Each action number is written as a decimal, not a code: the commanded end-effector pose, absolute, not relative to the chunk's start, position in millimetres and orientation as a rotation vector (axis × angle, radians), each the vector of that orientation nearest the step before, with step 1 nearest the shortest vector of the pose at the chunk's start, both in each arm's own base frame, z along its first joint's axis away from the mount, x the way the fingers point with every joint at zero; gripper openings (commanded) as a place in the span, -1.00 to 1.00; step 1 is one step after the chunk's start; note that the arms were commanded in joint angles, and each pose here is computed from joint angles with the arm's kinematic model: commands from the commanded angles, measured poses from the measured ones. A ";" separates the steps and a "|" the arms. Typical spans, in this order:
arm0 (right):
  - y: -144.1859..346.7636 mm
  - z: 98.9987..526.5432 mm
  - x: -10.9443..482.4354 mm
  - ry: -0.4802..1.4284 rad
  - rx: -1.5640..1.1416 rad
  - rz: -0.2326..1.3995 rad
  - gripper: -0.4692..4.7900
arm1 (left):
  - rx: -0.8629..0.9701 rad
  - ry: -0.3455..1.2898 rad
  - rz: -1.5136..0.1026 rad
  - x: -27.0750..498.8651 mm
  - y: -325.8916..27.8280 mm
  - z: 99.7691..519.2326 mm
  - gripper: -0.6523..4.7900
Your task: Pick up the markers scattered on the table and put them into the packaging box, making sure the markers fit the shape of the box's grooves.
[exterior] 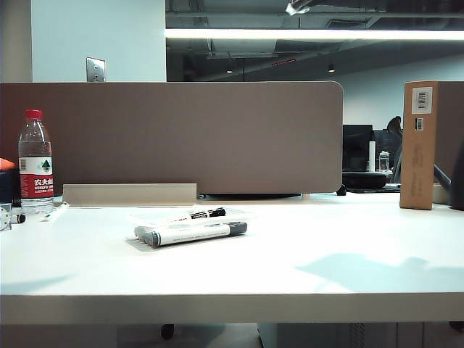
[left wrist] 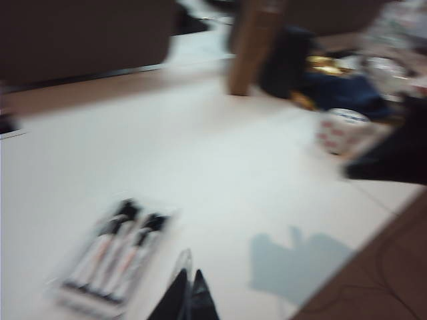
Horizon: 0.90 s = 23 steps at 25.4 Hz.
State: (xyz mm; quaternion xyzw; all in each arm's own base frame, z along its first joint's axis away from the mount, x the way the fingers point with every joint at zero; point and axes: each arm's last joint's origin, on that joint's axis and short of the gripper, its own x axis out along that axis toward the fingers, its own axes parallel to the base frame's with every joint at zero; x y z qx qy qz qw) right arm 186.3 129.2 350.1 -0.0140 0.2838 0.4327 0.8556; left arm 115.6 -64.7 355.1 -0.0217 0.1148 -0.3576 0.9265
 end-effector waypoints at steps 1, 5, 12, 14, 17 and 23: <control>122.6 339.3 175.3 0.556 0.054 0.897 -0.85 | -0.034 0.131 -0.793 92.9 -58.5 340.9 -0.78; 122.3 328.7 174.6 0.626 0.044 0.890 -0.85 | -0.093 0.149 -0.775 78.8 -50.7 337.2 -0.77; 122.1 324.1 175.9 0.652 0.039 0.873 -0.85 | -0.099 0.129 -0.777 72.3 -47.3 338.4 -0.77; 122.2 324.3 176.0 0.649 0.040 0.874 -0.85 | -0.099 0.129 -0.776 72.3 -47.3 338.4 -0.77; 122.2 324.4 176.0 0.648 0.040 0.874 -0.85 | -0.098 0.129 -0.776 72.3 -47.3 338.4 -0.77; 122.2 324.4 176.0 0.648 0.040 0.874 -0.85 | 0.188 0.074 -0.625 79.4 -44.7 327.3 -0.77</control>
